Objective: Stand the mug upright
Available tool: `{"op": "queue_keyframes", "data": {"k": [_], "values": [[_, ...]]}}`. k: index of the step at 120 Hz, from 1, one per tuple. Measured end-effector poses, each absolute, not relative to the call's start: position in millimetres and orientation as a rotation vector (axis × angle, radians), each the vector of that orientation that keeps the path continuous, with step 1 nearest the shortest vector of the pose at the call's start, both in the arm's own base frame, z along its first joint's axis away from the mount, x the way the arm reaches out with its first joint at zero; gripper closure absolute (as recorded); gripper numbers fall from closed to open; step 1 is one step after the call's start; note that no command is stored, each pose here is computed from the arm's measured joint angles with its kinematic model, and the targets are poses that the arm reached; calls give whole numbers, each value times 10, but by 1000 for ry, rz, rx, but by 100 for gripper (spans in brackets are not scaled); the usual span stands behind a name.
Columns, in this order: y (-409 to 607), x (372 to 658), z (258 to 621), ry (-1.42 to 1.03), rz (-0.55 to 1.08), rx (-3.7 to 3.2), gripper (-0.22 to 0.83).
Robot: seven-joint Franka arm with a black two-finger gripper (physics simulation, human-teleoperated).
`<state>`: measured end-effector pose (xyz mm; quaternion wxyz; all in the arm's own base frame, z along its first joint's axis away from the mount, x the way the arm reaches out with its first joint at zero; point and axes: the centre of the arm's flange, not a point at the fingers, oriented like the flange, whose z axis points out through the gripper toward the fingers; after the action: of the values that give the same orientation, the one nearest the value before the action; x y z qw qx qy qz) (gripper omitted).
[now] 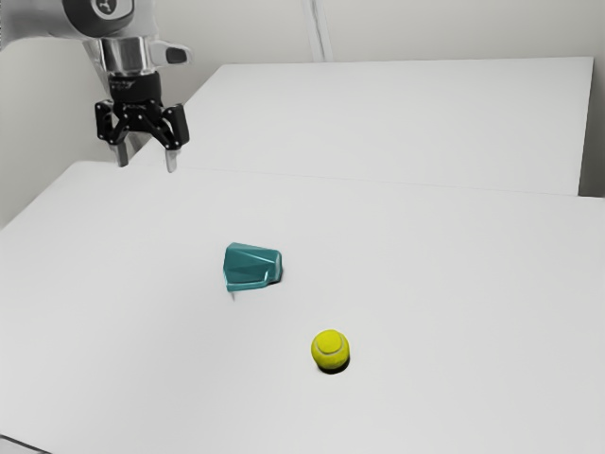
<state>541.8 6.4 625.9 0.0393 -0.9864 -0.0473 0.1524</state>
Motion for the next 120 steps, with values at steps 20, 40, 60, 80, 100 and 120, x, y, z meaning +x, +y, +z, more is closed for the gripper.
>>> {"op": "queue_keyframes", "data": {"k": [20, 40, 60, 80, 100, 120], "values": [[2, 5614, 6156, -159, 254, -3100, 0], [1062, 5713, 5153, -538, 257, -3362, 0], [1423, 5660, 4469, -792, 134, -3714, 0], [1619, 5510, 3835, -866, 24, -3934, 0], [1679, 5467, 3372, -793, -154, -4084, 0], [1714, 5358, 3100, -655, -334, -4156, 0]]}}
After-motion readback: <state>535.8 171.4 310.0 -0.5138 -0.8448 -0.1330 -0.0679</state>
